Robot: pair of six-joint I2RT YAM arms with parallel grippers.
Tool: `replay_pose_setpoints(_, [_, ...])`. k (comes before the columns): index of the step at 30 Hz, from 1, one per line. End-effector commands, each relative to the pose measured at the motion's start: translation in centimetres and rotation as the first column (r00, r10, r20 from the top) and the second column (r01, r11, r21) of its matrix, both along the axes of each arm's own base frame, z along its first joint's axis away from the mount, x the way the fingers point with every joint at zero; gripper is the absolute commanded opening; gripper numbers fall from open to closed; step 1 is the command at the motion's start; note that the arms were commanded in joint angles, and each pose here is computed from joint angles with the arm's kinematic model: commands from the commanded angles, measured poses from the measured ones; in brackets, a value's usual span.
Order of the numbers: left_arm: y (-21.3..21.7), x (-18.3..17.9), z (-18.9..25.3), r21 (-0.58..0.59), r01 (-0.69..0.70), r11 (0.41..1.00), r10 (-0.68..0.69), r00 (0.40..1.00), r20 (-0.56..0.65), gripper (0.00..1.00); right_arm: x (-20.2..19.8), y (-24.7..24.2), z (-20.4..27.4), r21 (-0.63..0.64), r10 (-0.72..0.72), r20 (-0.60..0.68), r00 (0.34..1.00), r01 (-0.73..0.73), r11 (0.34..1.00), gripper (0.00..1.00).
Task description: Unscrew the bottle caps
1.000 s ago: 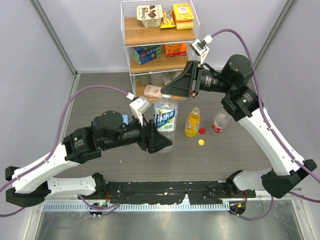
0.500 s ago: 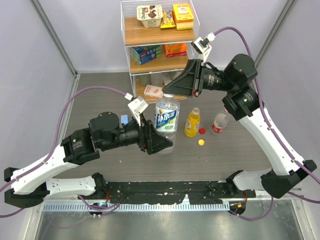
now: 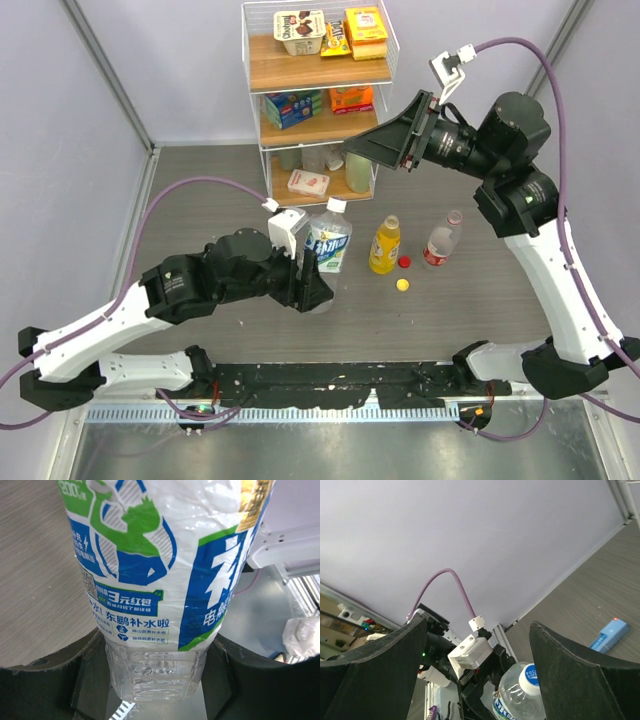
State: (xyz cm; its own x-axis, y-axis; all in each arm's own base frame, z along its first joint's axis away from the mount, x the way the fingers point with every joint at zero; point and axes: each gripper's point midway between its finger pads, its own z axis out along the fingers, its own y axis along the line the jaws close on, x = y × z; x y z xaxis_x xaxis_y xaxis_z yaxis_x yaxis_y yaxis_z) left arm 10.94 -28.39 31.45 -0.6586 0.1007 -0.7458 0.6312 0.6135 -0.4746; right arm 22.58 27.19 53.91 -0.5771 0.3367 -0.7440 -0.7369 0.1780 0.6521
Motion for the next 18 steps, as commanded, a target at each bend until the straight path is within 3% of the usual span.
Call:
replay_pose_setpoints(1, [1.0, 1.4, 0.5, 0.053, -0.074, 0.996, 0.072, 0.996, 0.044, 0.00, 1.4, -1.4, -0.4, -0.081, -0.151, -0.024, 0.988, 0.149, 0.986, 0.87])
replay_pose_setpoints(6, [2.0, 3.0, -0.4, 0.140, -0.162, 0.977, 0.153, 0.985, 0.073, 0.00, 3.7, -1.7, -4.7, -0.240, -0.276, -0.207, 0.939, 0.224, 0.944, 0.91])
replay_pose_setpoints(18, [2.5, 5.5, -1.3, 0.331, -0.247, 0.911, 0.206, 0.966, 0.154, 0.00, 3.3, 1.3, -10.4, -0.462, -0.378, -0.268, 0.886, 0.226, 0.858, 0.91])
